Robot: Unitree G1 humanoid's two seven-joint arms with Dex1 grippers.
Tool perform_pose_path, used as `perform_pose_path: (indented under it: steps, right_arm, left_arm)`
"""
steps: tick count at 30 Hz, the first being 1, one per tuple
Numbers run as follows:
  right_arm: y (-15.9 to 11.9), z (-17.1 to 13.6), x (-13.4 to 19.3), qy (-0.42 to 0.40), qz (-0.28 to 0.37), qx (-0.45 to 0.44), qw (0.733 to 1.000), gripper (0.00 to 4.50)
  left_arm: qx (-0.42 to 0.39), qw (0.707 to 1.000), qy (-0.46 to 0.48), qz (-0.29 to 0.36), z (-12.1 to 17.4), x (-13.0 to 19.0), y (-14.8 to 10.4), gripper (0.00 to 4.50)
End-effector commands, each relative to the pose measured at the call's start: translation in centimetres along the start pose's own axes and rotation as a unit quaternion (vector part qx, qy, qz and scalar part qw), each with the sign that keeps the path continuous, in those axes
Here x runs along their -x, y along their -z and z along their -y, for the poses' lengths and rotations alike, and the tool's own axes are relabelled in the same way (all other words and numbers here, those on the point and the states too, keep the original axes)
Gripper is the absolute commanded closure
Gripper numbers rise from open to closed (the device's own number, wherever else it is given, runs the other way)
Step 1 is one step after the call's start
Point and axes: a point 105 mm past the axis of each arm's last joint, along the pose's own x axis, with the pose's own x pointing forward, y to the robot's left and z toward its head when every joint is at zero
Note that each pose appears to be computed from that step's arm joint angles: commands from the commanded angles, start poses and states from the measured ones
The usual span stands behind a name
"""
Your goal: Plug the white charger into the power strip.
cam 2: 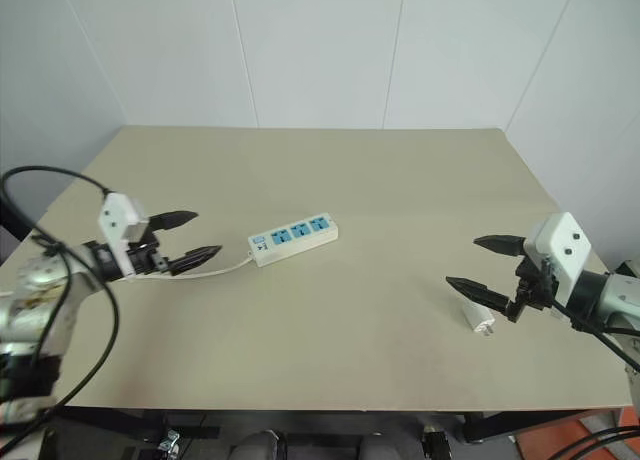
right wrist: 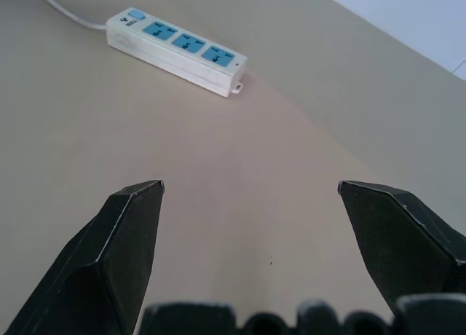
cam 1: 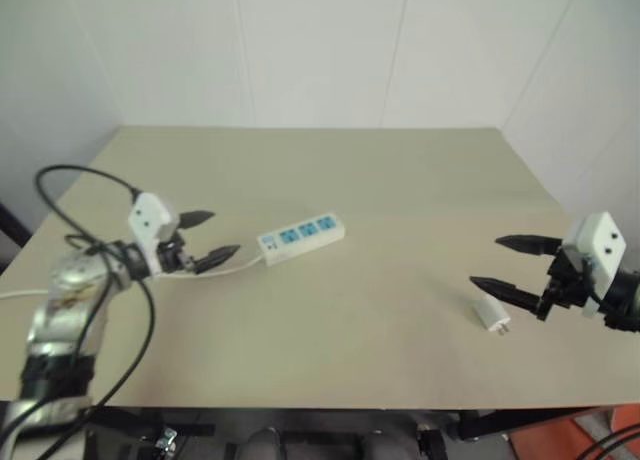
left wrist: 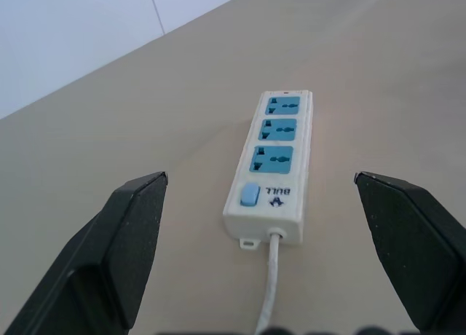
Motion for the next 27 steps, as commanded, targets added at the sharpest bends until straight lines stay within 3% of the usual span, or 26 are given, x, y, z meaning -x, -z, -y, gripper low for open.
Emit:
perform_pose_path:
  steps: [1, 6, 18, 27]
  right_arm:
    - [-1.4, 0.1, -0.4, 0.005, 0.028, 0.018, 0.999, 0.00]
    - [-1.9, -0.2, -1.2, -0.002, 0.044, 0.020, 0.999, 0.00]
    - [-2.2, -1.2, -1.0, -0.001, 0.056, 0.012, 0.998, 0.00]
    - [-2.4, -1.6, -0.5, 0.002, 0.059, 0.006, 0.998, 0.00]
  left_arm:
    - [-0.008, 1.000, 0.013, 0.023, -0.5, -2.0, -0.4, 0.02]
    - [-0.005, 0.999, 0.053, 0.012, -0.9, -4.6, 1.0, 0.02]
    - [-0.018, 0.994, 0.102, -0.032, -0.5, -6.9, 3.0, 0.02]
    - [-0.041, 0.995, 0.062, -0.070, -0.2, -7.7, 5.2, 0.02]
